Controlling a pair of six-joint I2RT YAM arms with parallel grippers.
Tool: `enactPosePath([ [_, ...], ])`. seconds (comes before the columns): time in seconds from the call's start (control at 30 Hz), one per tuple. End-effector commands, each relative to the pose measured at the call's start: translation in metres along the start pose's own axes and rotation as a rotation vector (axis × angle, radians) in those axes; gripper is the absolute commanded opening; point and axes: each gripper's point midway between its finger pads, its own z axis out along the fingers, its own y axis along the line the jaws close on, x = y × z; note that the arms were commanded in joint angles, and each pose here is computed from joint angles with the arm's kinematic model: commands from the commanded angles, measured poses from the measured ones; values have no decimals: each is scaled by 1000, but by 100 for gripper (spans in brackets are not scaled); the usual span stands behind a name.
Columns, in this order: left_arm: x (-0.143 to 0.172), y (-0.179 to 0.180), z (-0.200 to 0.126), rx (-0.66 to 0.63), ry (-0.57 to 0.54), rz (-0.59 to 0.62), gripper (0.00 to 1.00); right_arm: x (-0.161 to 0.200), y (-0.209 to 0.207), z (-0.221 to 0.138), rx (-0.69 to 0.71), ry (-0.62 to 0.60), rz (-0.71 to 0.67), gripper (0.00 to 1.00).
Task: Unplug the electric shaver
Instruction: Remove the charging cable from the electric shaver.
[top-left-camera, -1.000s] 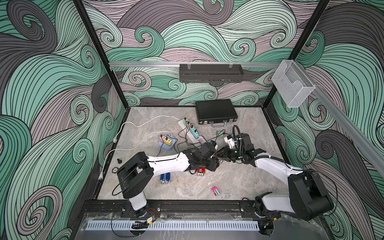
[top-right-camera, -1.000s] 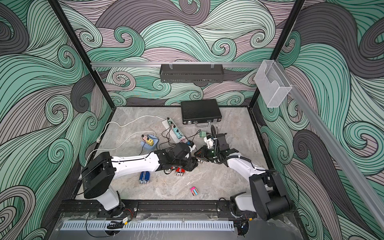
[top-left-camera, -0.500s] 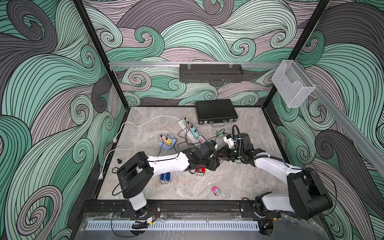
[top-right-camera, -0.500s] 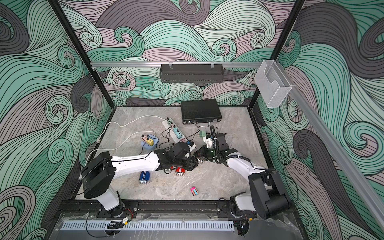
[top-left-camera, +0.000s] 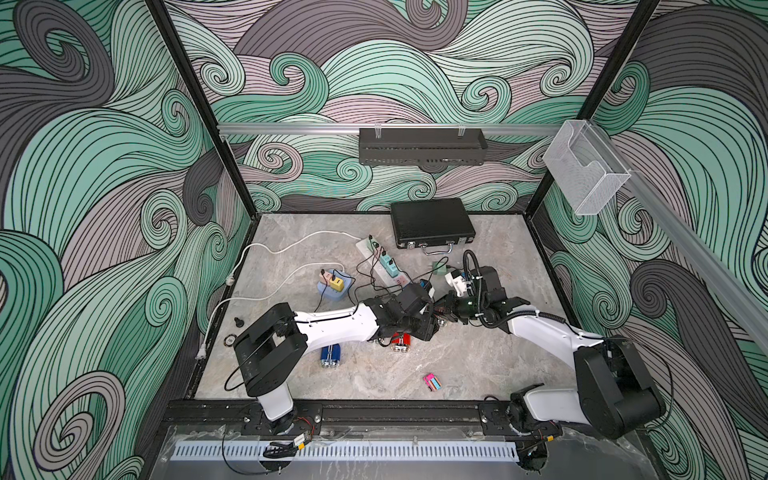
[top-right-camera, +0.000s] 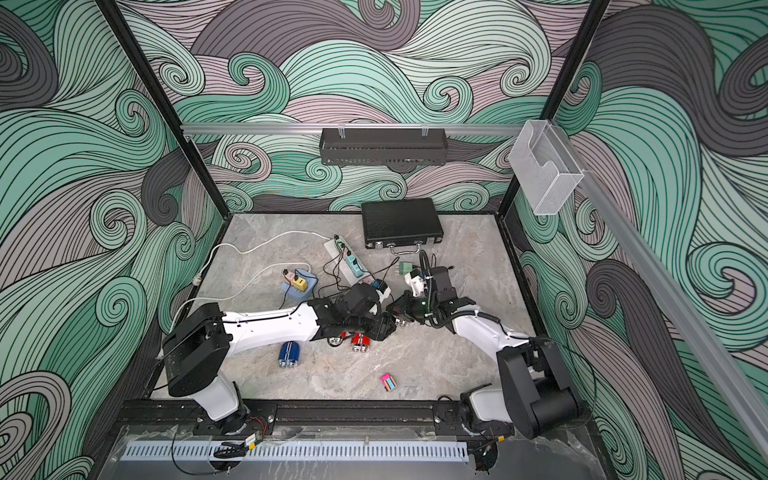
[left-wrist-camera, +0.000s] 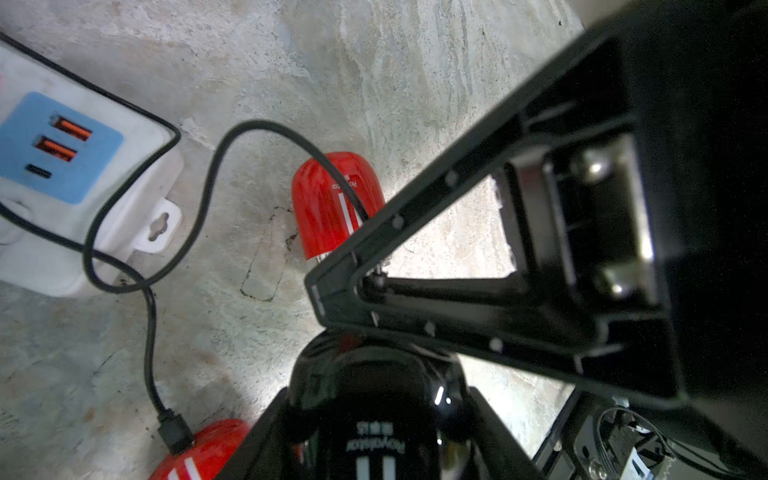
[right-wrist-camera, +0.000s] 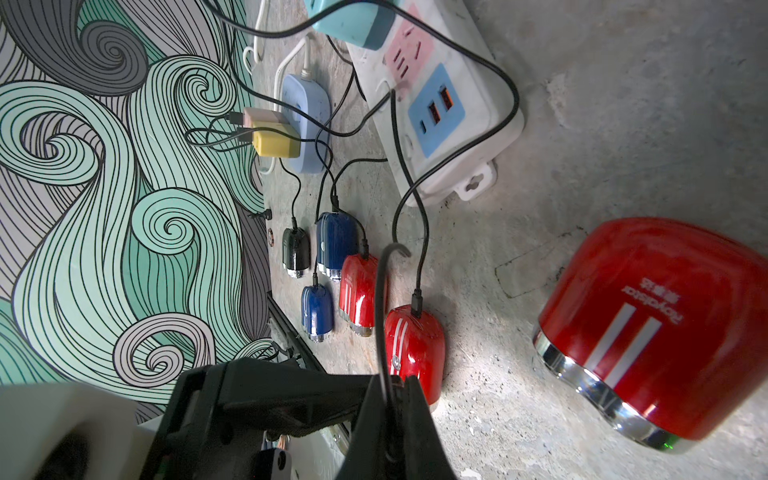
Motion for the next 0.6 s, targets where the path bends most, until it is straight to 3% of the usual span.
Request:
enactPosePath([
  [0.0, -18, -5, -3, 16, -41, -13, 24, -3, 12, -3, -14, 1, -25, 7],
  [0.57, -10, 3, -4, -21, -22, -23, 24, -36, 17, -12, 1, -56, -26, 6],
])
